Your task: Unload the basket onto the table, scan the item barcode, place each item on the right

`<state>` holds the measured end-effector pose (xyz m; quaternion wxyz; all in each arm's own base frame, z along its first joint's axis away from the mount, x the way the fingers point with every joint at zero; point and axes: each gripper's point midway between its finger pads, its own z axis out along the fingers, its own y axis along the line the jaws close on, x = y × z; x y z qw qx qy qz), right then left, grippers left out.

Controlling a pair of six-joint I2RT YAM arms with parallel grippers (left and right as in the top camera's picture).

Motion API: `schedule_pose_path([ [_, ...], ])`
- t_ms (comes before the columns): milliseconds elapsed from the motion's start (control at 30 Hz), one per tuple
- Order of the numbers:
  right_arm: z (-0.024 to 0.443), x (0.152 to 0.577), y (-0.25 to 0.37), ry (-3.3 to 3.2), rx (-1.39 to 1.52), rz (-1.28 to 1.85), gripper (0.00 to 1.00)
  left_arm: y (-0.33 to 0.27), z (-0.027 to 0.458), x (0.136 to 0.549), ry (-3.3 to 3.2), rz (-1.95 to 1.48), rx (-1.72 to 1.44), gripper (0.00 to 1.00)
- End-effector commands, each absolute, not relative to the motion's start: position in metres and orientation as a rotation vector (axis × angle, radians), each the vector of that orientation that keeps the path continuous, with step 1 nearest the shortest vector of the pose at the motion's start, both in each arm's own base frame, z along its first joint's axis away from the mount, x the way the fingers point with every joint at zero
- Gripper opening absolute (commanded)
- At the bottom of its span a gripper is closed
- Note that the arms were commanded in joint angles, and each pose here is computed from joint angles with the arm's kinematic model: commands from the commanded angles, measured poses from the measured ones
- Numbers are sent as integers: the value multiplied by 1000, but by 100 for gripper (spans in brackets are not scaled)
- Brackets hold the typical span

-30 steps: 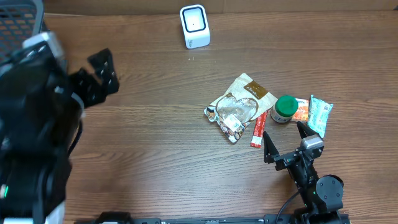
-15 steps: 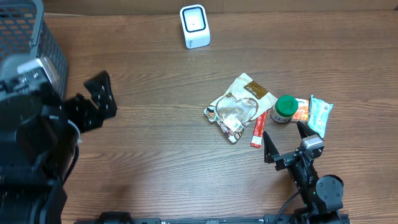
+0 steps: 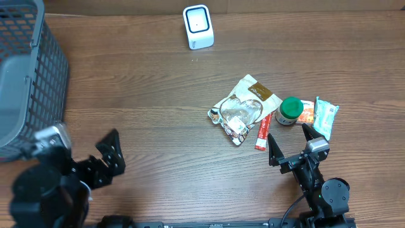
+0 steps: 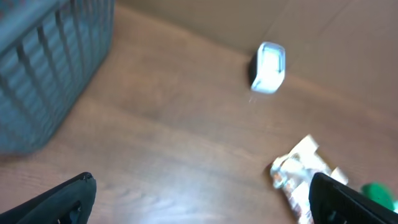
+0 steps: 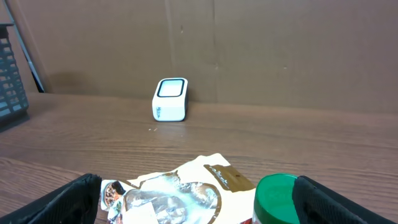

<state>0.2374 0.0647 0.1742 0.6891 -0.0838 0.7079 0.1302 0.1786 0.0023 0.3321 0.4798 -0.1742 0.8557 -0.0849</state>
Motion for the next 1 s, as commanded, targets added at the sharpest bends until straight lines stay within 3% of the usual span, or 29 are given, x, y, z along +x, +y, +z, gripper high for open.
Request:
schedule_pose_path([
  [0, 172, 238, 63, 1581, -180, 289, 100, 2, 297, 173, 2142, -204, -436, 100],
  [300, 172, 238, 63, 1581, -180, 289, 100, 2, 197, 160, 2338, -156, -469, 100],
  [567, 172, 238, 63, 1581, -180, 289, 100, 2, 147, 157, 2380, -155, -493, 100],
  [733, 172, 238, 63, 1581, -180, 289, 100, 1, 149, 167, 2277, -181, -475, 100],
  [967, 172, 238, 63, 1581, -180, 289, 100, 0, 197, 204, 1921, -264, -410, 100],
])
